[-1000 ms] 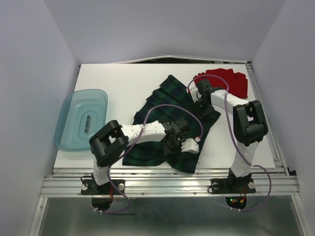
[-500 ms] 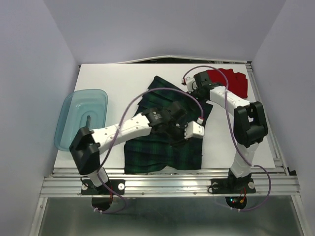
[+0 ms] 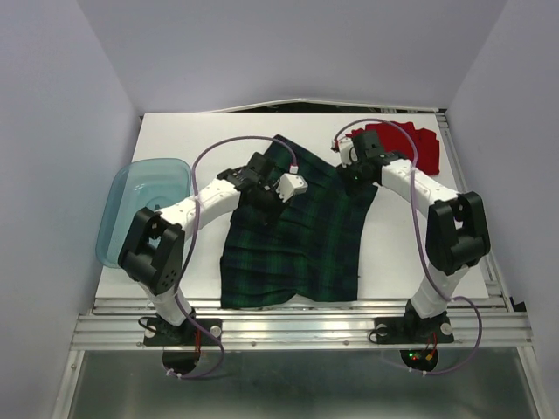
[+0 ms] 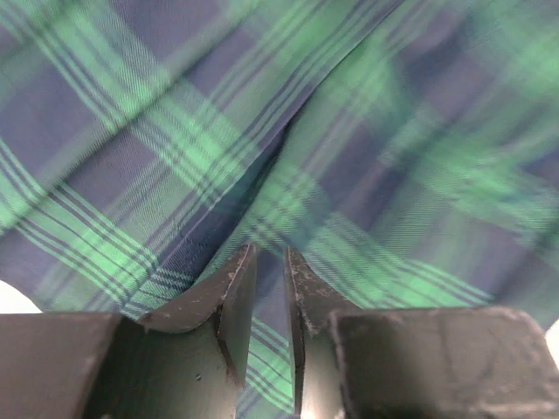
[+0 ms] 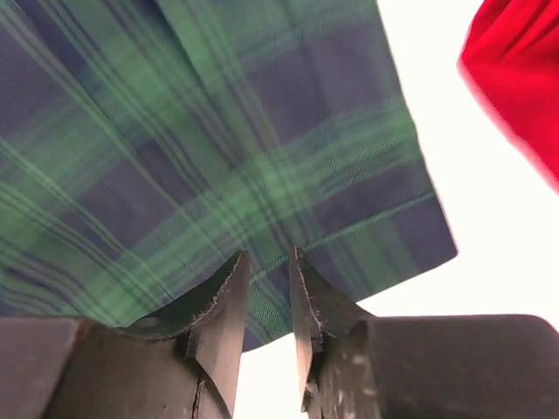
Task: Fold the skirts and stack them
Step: Fold the skirt
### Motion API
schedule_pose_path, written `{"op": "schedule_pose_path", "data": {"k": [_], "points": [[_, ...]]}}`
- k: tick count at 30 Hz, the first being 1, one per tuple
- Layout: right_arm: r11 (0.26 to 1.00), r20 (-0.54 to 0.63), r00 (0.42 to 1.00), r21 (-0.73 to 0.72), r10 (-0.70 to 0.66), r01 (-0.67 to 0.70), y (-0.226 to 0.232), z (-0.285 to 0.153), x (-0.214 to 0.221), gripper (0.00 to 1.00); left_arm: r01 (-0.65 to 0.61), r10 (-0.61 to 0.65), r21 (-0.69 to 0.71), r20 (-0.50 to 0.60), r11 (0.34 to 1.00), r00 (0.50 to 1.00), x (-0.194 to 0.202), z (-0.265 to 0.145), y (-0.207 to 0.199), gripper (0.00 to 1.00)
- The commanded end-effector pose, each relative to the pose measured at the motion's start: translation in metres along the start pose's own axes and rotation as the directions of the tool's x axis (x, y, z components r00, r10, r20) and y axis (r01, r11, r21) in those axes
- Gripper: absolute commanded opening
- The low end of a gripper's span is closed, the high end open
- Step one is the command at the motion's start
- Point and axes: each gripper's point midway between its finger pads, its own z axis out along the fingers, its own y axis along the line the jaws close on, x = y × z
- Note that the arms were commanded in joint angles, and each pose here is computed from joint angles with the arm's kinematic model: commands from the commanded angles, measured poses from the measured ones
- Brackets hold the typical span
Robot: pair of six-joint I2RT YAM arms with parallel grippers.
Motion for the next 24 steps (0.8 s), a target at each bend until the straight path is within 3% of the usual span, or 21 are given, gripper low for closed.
{"op": "schedule_pose_path", "data": {"k": [1,6,12,19,24], "points": [[0.996,-0.103,0.995,0.092,0.006,0.004,-0.024,0.014,0.039,0.27,0.009,-0.013,-0.088,-0.051,0.996,0.999,0.018,0.010,0.019,0.30],[0.985,-0.185,0.983,0.174,0.016,0.017,-0.059,0.037,0.074,0.25,0.004,-0.022,-0.100,-0.176,0.995,0.984,0.062,0.024,0.019,0.29],[0.992,-0.203,0.978,0.107,-0.042,0.065,-0.053,0.056,0.081,0.24,-0.004,0.013,0.032,-0.297,0.999,0.955,0.102,0.033,-0.013,0.26],[0.993,-0.186,0.976,0.021,-0.111,0.116,-0.036,0.078,0.062,0.26,-0.101,0.162,0.216,-0.289,0.971,0.944,0.093,0.039,-0.087,0.24],[0.989,-0.191,0.971,-0.014,-0.146,0.146,-0.024,0.076,0.059,0.26,-0.114,0.201,0.319,-0.256,0.941,0.946,0.083,0.039,-0.125,0.24]]}}
